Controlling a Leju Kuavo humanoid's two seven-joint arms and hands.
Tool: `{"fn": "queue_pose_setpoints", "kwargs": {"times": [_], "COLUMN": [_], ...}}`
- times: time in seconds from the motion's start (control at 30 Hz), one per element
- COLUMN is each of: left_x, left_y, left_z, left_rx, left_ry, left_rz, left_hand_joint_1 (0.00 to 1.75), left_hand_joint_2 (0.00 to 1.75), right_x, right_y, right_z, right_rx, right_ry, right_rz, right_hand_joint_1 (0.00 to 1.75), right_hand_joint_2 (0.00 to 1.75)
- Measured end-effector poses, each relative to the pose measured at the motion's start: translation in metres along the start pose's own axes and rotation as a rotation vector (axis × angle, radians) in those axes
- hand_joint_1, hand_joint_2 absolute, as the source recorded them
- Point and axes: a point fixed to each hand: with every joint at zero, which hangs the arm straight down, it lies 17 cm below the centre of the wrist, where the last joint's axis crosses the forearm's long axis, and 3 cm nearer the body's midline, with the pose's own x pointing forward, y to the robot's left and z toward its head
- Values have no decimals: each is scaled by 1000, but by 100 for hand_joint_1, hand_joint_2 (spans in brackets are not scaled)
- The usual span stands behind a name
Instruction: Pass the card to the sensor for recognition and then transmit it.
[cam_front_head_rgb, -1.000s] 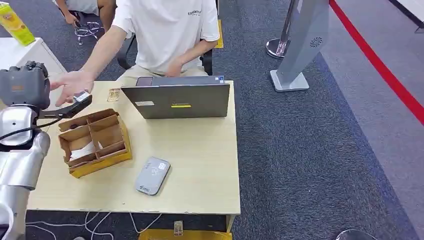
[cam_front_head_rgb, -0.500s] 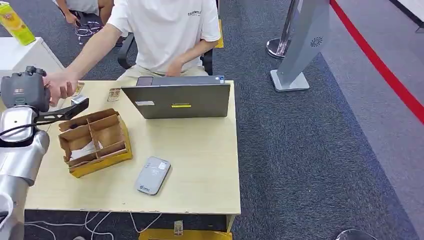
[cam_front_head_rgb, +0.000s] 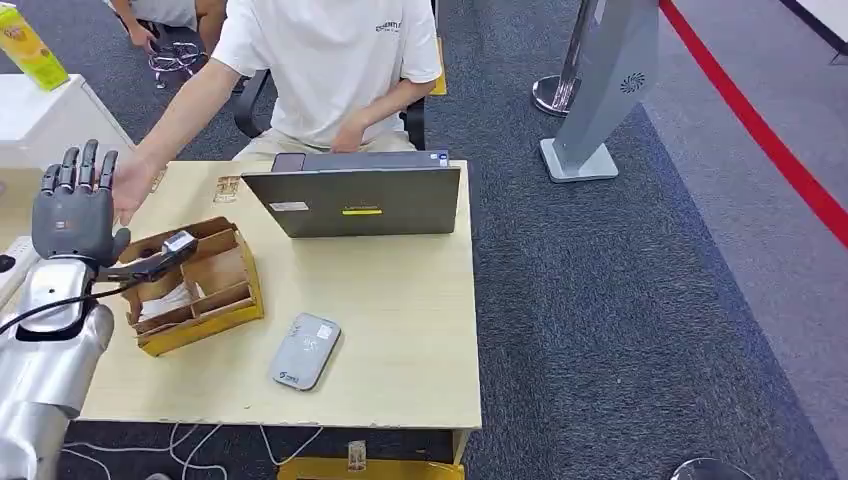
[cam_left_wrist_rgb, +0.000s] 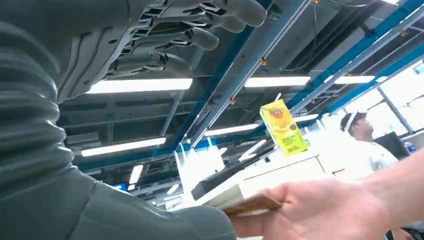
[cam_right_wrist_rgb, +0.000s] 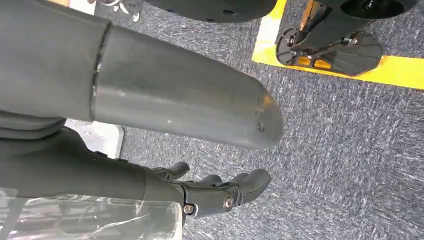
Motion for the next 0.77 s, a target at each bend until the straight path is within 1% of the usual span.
{"fn": "queue_pose_setpoints", "kwargs": {"times": [0.13, 0.2, 0.23, 0.27, 0.3, 0.33, 0.4, 0.43, 0.47, 0.5, 0.53, 0.57, 0.6, 0.63, 0.67, 0.7, 0.77], "left_x": [1, 9, 14, 19, 18, 18, 6, -9, -24, -57, -103, -154, -212, -270, -304, -327, -349], "left_y": [7, 12, 11, 13, 26, 30, 48, 66, 79, 88, 89, 87, 86, 87, 90, 93, 95], "left_z": [5, 20, 41, 69, 101, 131, 180, 193, 199, 205, 217, 236, 264, 301, 330, 356, 384], "left_rx": [25, 53, 65, 82, 122, 126, 138, 172, 194, 193, 171, 160, 188, 262, 332, 379, 414], "left_ry": [-8, -38, -55, -74, -87, -100, -96, -111, -120, -112, -48, 78, 260, 462, 582, 662, 738], "left_rz": [14, 55, 86, 133, 197, 248, 420, 521, 595, 661, 699, 730, 784, 819, 817, 793, 757], "left_hand_joint_1": [0, 0, 0, 0, 0, 0, 0, 0, 0, 0, 0, 0, 0, 0, 0, 0, 0], "left_hand_joint_2": [175, 175, 175, 175, 175, 175, 175, 175, 175, 175, 175, 175, 175, 175, 175, 175, 175], "right_x": [0, 0, 0, -1, -3, -7, -16, -21, -25, -26, -26, -25, -26, -27, -29, -30, -28], "right_y": [0, -1, -1, -2, -1, -1, -1, -1, 0, -1, -2, -2, -2, -2, -2, -2, -3], "right_z": [0, 0, 0, 0, 0, 1, 2, 3, 4, 4, 4, 3, 3, 3, 4, 4, 4], "right_rx": [-1, -6, -9, -16, -20, -25, -34, -40, -42, -44, -46, -48, -48, -49, -50, -50, -51], "right_ry": [1, 4, 8, 13, 20, 29, 49, 61, 72, 77, 77, 76, 81, 86, 92, 95, 93], "right_rz": [-5, -22, -37, -54, -78, -93, -122, -131, -137, -143, -146, -147, -150, -155, -158, -160, -161], "right_hand_joint_1": [0, 0, 0, 0, 0, 0, 0, 0, 0, 0, 0, 0, 0, 0, 0, 0, 0], "right_hand_joint_2": [0, 0, 0, 0, 0, 0, 0, 0, 0, 0, 0, 0, 0, 0, 0, 0, 0]}}
